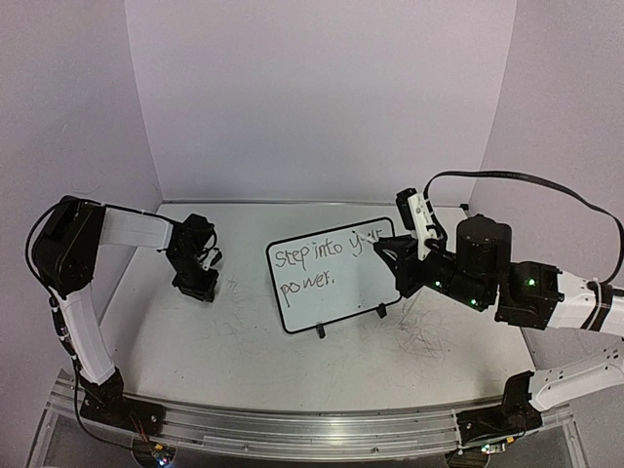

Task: Write a sentence on the whiteboard
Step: Pick up the pen cap from the center of the board, then insert the whiteboard marker without the cap into the pen cap.

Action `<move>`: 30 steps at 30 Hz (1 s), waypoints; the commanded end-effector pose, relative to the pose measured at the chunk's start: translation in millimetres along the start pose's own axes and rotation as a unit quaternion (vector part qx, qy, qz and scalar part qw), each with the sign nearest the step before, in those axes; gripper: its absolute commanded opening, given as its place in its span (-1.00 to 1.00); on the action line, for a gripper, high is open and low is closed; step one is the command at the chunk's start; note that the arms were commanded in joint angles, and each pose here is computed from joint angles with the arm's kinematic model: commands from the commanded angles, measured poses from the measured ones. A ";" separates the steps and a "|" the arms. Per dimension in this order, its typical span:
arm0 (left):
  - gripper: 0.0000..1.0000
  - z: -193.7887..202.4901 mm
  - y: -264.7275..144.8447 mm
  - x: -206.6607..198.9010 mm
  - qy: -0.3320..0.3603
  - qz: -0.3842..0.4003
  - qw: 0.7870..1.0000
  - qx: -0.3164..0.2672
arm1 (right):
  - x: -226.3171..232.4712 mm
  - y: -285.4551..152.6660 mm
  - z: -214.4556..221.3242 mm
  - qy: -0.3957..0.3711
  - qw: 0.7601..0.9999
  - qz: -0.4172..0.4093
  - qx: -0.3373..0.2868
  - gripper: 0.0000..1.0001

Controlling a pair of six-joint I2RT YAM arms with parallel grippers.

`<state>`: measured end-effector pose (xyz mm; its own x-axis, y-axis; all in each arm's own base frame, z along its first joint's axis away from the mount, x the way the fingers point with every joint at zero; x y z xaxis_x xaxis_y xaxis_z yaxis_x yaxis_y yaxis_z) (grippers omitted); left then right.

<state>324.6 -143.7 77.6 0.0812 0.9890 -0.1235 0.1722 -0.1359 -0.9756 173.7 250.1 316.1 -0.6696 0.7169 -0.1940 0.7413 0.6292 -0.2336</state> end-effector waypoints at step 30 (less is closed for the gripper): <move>-1.00 53.7 -193.6 -65.4 0.106 0.098 0.956 -0.254 | 5.4 29.6 -7.1 -0.021 0.984 -0.174 0.042 -1.00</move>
<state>276.7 -149.2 205.9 0.1577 0.9693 -0.1886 0.4993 -0.2431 -0.8317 200.2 259.5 298.5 -0.7788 0.6142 -0.1272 0.6153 0.7086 -0.3454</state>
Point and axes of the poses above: each gripper's point midway between its finger pads, its own y axis out along the fingers, its own x axis along the line the jaws close on, z = x × y, the point moved 7 cm from there along -y, back along the fingers, and after that the axes turned 12 degrees about -y, right-handed, at the moved point
